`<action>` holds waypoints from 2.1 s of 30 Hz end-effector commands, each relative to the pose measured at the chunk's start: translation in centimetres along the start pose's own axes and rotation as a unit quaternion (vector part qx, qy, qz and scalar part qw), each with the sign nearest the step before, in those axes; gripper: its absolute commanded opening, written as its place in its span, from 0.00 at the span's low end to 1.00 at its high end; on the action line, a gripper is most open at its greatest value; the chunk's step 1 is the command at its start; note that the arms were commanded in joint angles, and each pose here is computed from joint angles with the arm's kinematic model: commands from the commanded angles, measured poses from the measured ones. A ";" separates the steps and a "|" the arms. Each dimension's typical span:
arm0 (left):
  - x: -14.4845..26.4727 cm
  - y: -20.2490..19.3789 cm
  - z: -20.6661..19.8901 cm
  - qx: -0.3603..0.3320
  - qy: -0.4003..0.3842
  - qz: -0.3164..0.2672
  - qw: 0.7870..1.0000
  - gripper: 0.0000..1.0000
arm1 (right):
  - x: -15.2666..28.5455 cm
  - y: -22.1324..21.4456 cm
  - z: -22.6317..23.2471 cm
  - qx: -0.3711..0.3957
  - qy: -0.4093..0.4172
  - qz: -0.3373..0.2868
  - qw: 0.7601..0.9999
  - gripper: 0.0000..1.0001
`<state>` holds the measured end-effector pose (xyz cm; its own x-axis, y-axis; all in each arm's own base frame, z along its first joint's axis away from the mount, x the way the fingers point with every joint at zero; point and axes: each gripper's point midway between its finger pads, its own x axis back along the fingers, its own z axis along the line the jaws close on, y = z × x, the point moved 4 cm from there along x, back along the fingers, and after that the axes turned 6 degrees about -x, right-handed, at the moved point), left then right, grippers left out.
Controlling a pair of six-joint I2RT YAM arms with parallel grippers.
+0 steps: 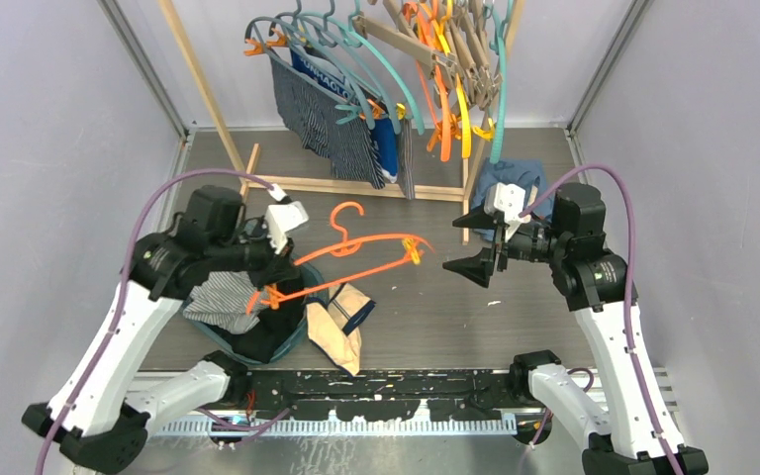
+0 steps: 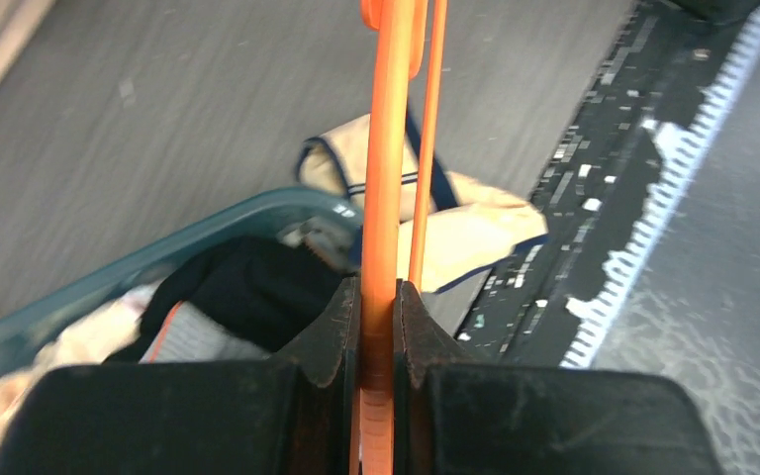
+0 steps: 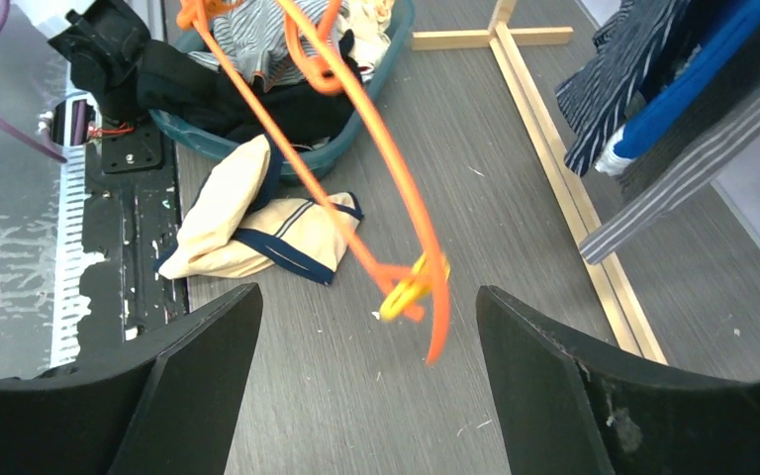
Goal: Remove the underwear clipped to the hanger
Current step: Place the hanger at the clothesline.
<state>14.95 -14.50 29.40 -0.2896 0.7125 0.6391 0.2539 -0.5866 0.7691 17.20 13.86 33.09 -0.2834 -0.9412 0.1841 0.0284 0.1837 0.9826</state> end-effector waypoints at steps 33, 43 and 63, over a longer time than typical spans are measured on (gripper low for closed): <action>18.4 8.1 17.6 0.006 0.592 0.041 0.805 0.00 | 0.0 -8.4 -2.9 -0.059 -0.127 0.057 0.988 0.90; 19.5 10.0 22.8 0.064 0.608 -0.004 0.792 0.00 | -0.1 -8.3 -2.4 -0.060 -0.116 0.051 0.990 0.90; 17.6 14.0 26.9 0.066 0.577 -0.135 0.802 0.00 | 0.0 -8.1 -1.8 -0.058 -0.102 0.047 0.992 0.90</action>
<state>37.55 0.80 47.14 -0.9599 -0.1078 0.2589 0.2800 -0.4199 0.8633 18.84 11.67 23.89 -0.4633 -0.8259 0.3213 0.2254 0.2408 0.9440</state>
